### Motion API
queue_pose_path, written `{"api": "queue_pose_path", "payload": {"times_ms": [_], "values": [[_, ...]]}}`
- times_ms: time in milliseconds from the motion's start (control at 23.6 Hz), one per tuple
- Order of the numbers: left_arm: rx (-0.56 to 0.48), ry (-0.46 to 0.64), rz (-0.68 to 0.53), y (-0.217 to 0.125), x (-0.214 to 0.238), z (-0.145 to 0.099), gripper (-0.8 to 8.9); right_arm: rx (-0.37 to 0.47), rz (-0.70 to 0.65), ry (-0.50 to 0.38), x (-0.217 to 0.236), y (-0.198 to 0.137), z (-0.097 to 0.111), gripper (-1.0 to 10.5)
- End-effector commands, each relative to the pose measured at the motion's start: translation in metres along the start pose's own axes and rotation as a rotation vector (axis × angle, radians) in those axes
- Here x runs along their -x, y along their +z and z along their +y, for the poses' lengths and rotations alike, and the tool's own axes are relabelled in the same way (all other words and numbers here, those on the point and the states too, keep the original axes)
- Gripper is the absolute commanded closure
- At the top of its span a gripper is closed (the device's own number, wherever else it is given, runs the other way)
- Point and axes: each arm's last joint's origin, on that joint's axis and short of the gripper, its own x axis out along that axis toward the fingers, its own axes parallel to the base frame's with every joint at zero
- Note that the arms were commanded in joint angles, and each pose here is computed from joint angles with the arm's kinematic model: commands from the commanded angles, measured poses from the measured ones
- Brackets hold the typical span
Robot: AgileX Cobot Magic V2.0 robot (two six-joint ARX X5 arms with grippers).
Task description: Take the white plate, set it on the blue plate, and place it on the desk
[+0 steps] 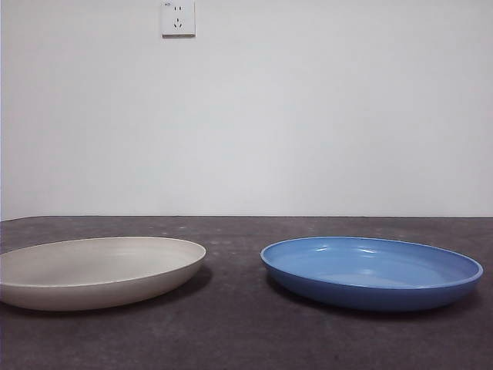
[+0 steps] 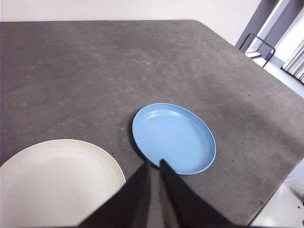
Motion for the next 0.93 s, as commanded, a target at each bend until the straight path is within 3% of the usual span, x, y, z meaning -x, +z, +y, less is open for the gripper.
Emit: {"api": "queue_pose_path", "payload": {"times_ms": [42,127,212,339,424,679,933], "values": [[-0.040,-0.013,-0.029,0.0064,0.0026,-0.0026,6.02,0.036,-0.013,0.007,0.0016,0.0036,0.0023,9.4],[-0.042,-0.014,-0.035,0.0070,0.0026,-0.0027,4.69,0.036,-0.013,0.007,0.0016,0.0036,0.0023,9.1],[-0.043,-0.014,-0.037,0.0072,0.0027,-0.0028,3.67,0.036,-0.016,-0.006,0.0016,0.0038,0.0020,7.7],[-0.043,-0.014,-0.038,0.0073,0.0027,-0.0028,3.33,0.030,-0.028,-0.072,0.0017,0.0041,0.0000,4.6],[-0.037,-0.014,-0.037,0.0072,0.0026,-0.0028,3.33,0.031,-0.030,-0.080,0.0017,0.0042,-0.0002,3.7],[0.079,-0.009,-0.012,0.0052,0.0016,-0.0018,2.45,0.032,-0.031,-0.086,0.0017,0.0042,-0.0003,3.6],[0.126,0.026,0.066,0.0036,-0.0019,0.0023,2.47,0.019,-0.030,-0.079,0.0017,0.0041,-0.0002,3.7]]}}
